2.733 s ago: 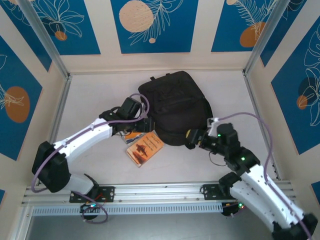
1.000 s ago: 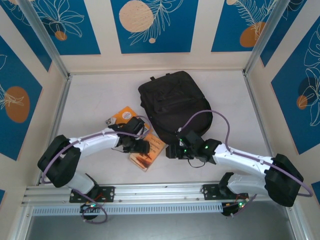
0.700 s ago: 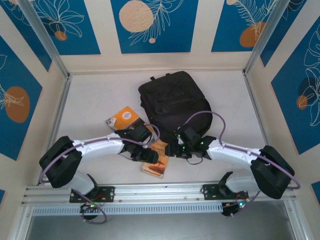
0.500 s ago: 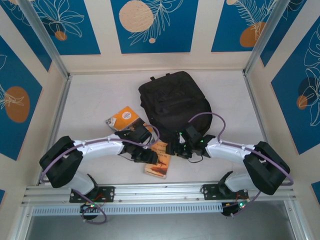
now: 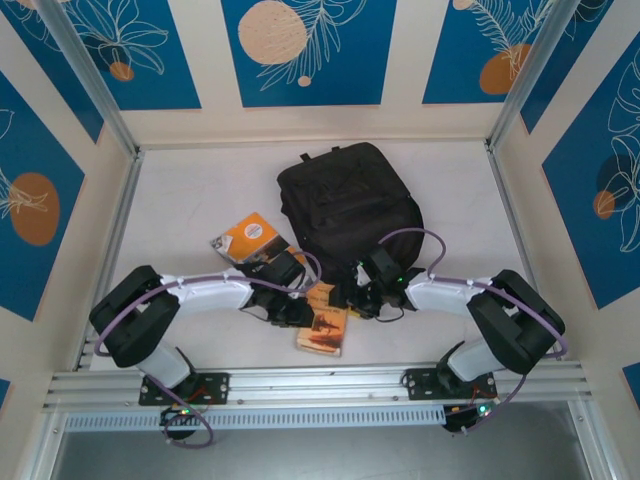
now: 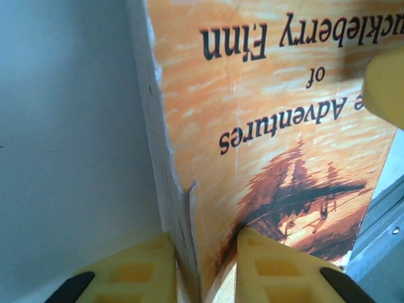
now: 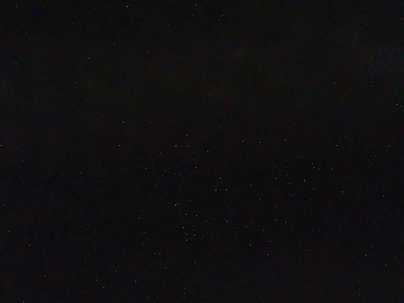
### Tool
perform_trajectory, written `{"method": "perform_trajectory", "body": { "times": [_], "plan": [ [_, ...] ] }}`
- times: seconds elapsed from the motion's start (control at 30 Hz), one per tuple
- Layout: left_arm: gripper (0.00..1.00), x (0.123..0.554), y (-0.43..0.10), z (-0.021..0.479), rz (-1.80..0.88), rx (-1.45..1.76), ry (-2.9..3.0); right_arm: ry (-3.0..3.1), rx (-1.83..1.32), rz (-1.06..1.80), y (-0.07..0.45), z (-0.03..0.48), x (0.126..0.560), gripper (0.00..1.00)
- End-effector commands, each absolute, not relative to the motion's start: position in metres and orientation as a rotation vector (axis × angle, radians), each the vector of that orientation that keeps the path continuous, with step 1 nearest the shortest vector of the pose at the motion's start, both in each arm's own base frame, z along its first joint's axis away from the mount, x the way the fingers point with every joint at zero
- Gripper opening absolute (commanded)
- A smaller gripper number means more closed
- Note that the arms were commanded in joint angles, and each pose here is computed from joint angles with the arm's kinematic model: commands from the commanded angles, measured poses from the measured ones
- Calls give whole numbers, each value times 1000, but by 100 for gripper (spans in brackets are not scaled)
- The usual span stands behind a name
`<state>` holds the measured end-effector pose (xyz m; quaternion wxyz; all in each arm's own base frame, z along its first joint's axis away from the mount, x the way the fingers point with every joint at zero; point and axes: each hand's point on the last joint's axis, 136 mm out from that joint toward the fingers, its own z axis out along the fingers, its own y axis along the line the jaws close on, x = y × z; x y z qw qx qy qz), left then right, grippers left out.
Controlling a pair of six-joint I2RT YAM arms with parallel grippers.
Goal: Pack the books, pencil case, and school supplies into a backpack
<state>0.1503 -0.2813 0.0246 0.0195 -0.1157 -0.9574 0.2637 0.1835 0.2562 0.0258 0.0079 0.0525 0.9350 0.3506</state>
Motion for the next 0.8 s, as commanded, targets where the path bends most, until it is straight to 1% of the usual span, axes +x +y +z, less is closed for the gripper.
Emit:
{"method": "perform_trajectory", "body": {
  "times": [0.0, 0.2, 0.3, 0.5, 0.57, 0.67, 0.7, 0.77],
  "plan": [
    [17, 151, -277, 2, 773, -355, -2991, 2976, 106, 1342, 281, 28, 155, 56],
    [14, 151, -276, 0, 771, -354, -2996, 2866, 35, 1466, 291, 64, 159, 52],
    [13, 151, -279, 3, 797, -355, -2990, 2875, 20, 1481, 292, 63, 156, 49],
    [13, 151, -291, 19, 914, -379, -2964, 2919, 32, 1505, 295, 46, 152, 44],
    [14, 151, -292, 24, 930, -388, -2964, 2936, 48, 1481, 294, 41, 153, 37],
    [18, 151, -288, 29, 914, -391, -2982, 2928, 69, 1412, 287, 40, 156, 18],
    [21, 151, -284, 30, 894, -390, -2996, 2915, 63, 1396, 285, 44, 156, 14],
    [33, 153, -275, 35, 847, -396, -3039, 2877, 34, 1338, 278, 54, 159, 6]
  ]
}}
